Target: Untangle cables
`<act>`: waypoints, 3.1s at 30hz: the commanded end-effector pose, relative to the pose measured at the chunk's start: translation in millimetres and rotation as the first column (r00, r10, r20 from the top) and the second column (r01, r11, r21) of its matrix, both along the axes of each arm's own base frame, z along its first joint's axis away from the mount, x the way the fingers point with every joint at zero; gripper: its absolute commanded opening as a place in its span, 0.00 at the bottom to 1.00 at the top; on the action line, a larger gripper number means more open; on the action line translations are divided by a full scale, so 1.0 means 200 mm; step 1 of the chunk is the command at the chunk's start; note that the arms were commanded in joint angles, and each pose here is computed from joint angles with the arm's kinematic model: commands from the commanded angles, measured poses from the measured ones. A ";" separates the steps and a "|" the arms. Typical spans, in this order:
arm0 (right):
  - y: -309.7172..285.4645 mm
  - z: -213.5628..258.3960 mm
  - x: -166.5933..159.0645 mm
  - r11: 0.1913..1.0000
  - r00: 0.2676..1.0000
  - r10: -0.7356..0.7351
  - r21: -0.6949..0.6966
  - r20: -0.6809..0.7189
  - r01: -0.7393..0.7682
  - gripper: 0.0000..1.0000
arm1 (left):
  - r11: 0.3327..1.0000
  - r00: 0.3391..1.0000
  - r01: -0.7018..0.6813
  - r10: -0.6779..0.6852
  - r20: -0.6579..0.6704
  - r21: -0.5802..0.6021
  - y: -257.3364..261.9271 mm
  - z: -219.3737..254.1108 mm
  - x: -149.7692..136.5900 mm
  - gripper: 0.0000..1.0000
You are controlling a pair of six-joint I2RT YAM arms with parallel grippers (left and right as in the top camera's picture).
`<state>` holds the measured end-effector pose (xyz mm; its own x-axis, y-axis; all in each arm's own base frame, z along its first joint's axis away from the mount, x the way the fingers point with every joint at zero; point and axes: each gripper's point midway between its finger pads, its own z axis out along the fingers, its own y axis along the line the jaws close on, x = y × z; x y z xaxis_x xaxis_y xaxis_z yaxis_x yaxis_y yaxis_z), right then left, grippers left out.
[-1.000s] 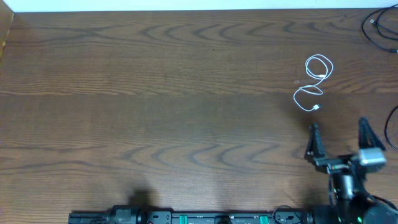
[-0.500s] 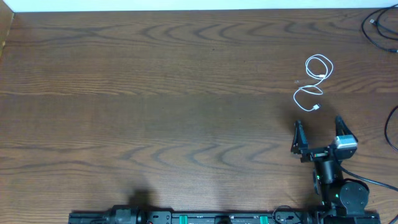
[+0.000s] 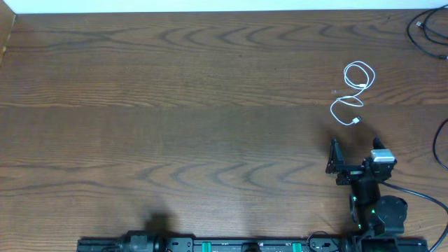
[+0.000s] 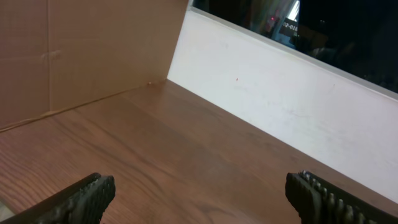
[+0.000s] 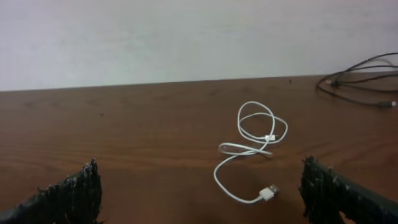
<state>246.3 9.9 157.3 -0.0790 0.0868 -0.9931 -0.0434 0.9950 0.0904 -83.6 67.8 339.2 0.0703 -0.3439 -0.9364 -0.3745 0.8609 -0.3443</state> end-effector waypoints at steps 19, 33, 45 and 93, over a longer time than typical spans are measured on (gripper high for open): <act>-0.02 -0.01 0.00 1.000 1.000 -0.021 0.010 -0.006 0.021 0.99 | 1.000 0.997 -0.009 0.009 -0.079 0.002 0.00 -0.09 -0.01 0.95; -0.02 -0.01 0.00 1.000 1.000 -0.021 0.010 -0.006 0.021 0.99 | 1.000 0.997 -0.008 0.008 -0.079 0.002 0.00 -0.09 -0.01 0.95; -0.02 -0.01 0.00 1.000 1.000 -0.021 0.010 -0.006 0.021 0.99 | 1.000 0.994 -0.002 0.002 -0.112 0.001 0.00 -0.12 0.04 0.95; -0.02 -0.01 0.00 1.000 1.000 -0.021 0.010 -0.006 0.021 0.99 | 0.992 0.988 0.127 -0.125 -0.092 0.016 -0.12 -0.93 1.59 0.95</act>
